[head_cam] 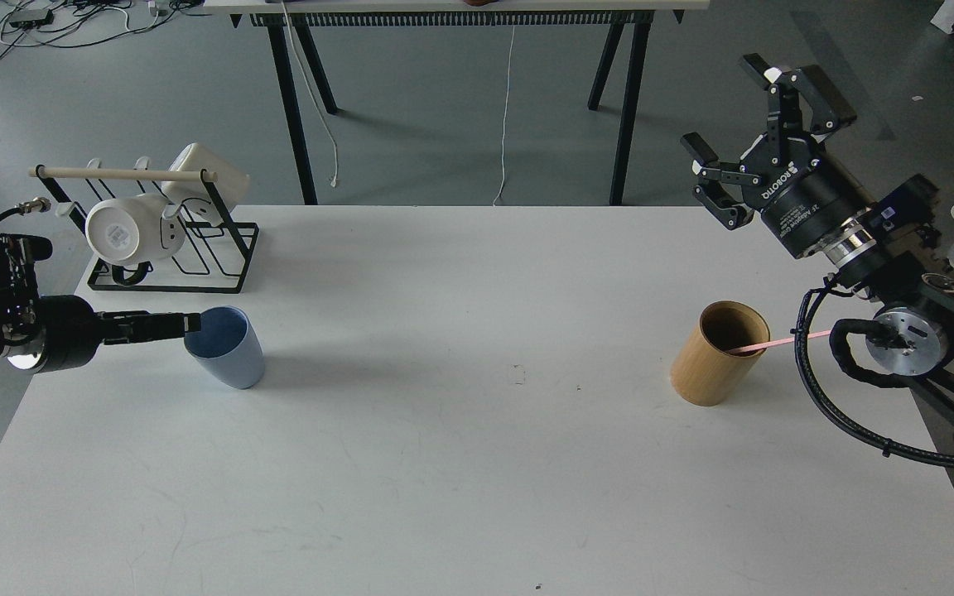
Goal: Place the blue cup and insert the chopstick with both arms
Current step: 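Close the left gripper around the blue cup's rim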
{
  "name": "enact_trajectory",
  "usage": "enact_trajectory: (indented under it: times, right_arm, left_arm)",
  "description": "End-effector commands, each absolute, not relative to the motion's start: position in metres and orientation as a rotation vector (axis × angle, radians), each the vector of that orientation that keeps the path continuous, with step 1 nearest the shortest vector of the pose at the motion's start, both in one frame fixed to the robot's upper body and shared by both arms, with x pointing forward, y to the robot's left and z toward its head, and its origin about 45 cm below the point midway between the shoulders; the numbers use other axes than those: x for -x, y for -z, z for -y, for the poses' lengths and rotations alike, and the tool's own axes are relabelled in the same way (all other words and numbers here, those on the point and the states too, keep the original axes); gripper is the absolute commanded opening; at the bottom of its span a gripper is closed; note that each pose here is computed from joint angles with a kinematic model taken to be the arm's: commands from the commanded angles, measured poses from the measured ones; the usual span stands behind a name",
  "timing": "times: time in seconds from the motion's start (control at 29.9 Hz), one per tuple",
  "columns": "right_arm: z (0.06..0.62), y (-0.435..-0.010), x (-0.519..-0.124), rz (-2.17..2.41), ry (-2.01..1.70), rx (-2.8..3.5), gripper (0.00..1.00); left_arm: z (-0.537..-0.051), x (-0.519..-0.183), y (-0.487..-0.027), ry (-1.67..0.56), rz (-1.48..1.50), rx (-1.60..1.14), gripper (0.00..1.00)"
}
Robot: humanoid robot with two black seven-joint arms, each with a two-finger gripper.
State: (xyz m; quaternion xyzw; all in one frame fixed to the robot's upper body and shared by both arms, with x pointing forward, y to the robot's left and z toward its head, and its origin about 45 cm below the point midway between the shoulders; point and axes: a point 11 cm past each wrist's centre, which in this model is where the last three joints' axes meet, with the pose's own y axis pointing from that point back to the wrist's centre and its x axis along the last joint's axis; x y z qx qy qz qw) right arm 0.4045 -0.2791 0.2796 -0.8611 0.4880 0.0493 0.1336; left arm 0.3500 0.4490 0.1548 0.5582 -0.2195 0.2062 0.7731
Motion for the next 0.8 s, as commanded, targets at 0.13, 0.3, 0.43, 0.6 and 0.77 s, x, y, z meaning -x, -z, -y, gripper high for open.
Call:
enact_trajectory:
  times: [0.13,0.3,0.43,0.6,0.77]
  right_arm:
    - [0.281,-0.275,-0.403,-1.429,-0.155,2.496,0.99]
    - [0.282,-0.271,-0.401,-1.433,-0.166,2.498,0.99]
    - [0.287,-0.269,-0.400,-1.448,-0.166,2.498,0.99]
    - [0.289,-0.270,-0.400,-1.454,-0.164,2.492,0.99]
    - [0.289,-0.269,-0.400,-1.456,-0.165,2.492,0.99]
  left_arm:
    - [-0.445,-0.356,-0.147,-0.455,0.498,-1.214,0.92]
    - [-0.439,-0.357,-0.144,-0.448,0.498,-1.205,0.76]
    - [-0.436,-0.357,-0.142,-0.444,0.499,-1.200,0.69]
    - [-0.437,-0.359,-0.143,-0.457,0.530,-1.200,0.54]
    - [-0.437,-0.360,-0.144,-0.468,0.543,-1.197,0.30]
